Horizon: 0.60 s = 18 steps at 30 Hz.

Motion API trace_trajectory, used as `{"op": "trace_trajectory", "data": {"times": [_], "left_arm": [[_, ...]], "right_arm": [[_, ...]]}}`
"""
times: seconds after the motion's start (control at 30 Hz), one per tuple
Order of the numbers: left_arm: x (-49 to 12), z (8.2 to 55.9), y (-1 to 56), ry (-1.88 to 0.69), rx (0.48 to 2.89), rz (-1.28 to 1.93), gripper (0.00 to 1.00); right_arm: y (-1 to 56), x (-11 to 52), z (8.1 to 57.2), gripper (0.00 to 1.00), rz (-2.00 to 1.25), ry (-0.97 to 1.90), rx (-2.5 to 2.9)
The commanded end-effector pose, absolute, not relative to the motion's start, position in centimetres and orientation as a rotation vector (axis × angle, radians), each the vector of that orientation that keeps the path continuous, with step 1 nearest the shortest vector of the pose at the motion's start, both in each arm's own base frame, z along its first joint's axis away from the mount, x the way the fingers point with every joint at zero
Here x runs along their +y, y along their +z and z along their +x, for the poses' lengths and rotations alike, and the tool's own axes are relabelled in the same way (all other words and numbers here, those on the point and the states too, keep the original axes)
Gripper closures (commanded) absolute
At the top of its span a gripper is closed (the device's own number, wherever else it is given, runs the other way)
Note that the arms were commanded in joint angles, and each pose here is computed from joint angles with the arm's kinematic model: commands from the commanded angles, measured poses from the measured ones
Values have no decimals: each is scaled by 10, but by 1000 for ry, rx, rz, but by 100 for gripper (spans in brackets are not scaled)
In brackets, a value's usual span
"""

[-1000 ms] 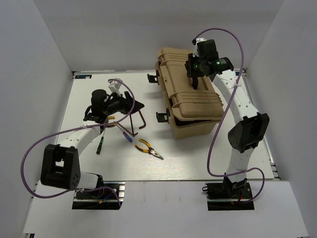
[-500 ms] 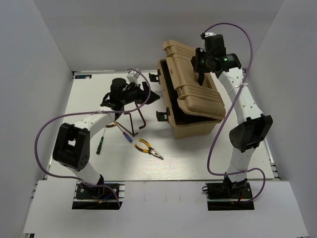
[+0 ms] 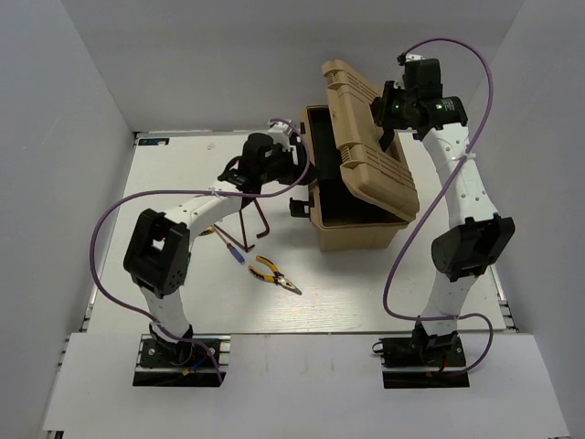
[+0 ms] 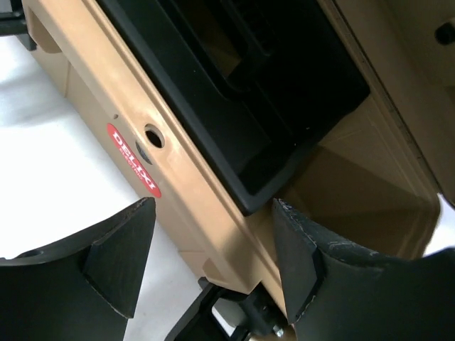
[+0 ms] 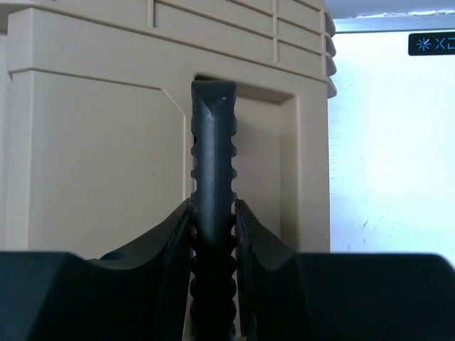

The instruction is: Sort the tools into containers

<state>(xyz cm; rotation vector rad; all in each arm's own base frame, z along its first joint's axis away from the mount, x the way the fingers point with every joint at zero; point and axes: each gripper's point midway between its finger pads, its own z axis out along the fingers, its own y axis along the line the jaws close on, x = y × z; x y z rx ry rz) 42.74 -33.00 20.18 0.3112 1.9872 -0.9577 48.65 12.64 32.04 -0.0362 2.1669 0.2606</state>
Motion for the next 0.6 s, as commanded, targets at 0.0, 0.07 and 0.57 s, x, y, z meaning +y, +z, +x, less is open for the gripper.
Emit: {"op": "trace_trajectory", "data": {"times": [0.0,0.07,0.57], "left_arm": [[-336,429,212,-856,1983,347,24],[-334,436,209,-784,1997,354,24],[-333,436,163,-417,2156,422,50]], "right_arm": [[461,99,480,100,39,298,1734],[458,92,482,100,63,306,1744],[446,79,478,100,81,482,1767]]}}
